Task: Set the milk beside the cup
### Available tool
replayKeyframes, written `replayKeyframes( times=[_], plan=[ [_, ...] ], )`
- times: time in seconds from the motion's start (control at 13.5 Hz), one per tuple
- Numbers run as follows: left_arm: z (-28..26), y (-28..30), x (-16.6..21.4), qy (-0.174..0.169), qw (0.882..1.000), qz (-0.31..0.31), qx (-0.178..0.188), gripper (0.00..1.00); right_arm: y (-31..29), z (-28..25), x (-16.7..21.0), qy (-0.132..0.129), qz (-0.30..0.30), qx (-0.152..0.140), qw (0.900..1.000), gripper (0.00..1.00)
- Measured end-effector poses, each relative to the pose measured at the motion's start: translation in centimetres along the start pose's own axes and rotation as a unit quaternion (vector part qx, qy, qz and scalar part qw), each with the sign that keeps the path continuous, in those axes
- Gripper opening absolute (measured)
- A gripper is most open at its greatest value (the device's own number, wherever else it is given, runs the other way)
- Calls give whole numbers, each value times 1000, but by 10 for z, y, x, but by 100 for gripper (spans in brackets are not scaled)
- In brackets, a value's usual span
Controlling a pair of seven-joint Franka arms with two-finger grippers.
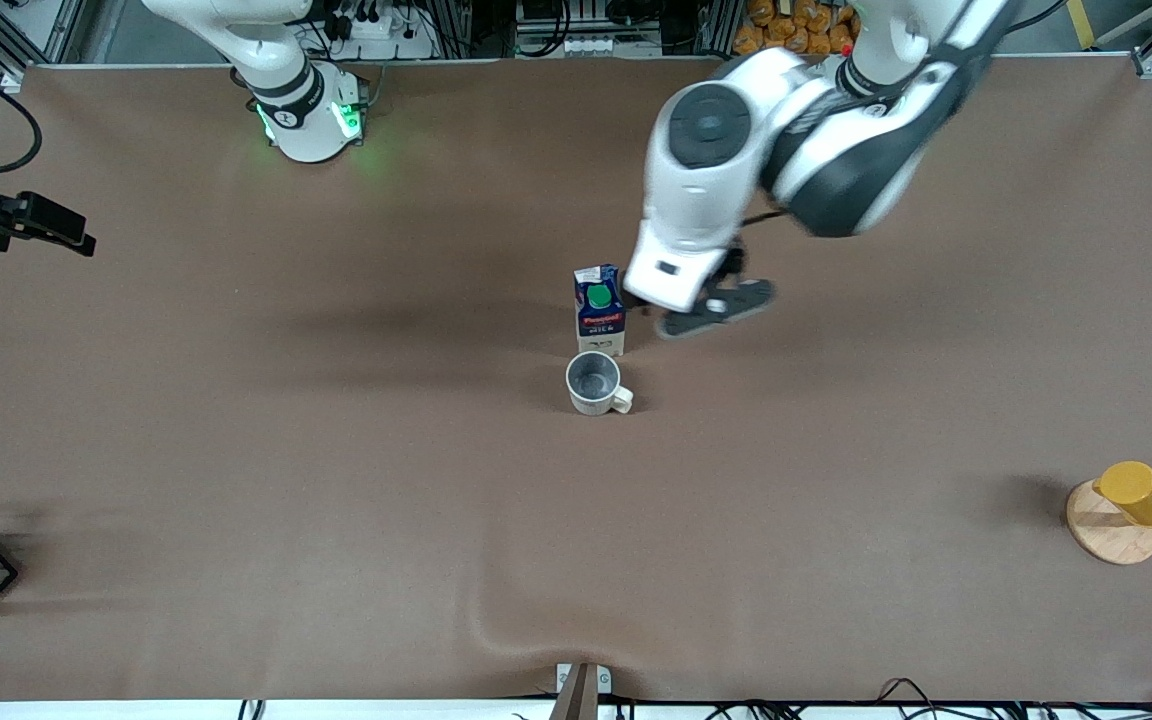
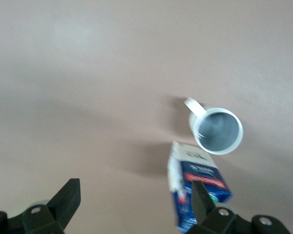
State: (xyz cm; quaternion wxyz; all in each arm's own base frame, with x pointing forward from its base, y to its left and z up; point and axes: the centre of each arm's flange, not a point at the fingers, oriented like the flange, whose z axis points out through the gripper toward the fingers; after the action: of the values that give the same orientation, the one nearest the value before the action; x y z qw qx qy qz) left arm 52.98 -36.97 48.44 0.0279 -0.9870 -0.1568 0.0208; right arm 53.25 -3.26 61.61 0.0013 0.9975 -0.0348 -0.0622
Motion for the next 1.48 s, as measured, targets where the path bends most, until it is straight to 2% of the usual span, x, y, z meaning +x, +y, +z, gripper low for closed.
replayKeyframes(
  times=[0.3, 0.44, 0.67, 0.96, 1.19, 1.48],
  plan=[
    [-21, -61, 51, 4, 1000, -17, 2, 100, 0, 0, 0, 1, 0, 0, 1000, 100],
    [-35, -88, 67, 12, 1000, -5, 7, 100, 0, 0, 1, 3, 0, 0, 1000, 100],
    [-50, -129, 88, 10, 999, 47, 8, 100, -1, -1, 1, 6, -1, 0, 1000, 100],
    [-74, -181, 104, 1, 993, 119, -18, 100, 1, 0, 1, 3, 0, 0, 1000, 100],
    [-101, -243, 106, 21, 989, 146, -13, 100, 4, 4, -1, -9, 3, 0, 1000, 100],
    [-114, -297, 112, 33, 984, 178, -6, 100, 9, 3, -2, -9, 6, 1, 1000, 100]
  ],
)
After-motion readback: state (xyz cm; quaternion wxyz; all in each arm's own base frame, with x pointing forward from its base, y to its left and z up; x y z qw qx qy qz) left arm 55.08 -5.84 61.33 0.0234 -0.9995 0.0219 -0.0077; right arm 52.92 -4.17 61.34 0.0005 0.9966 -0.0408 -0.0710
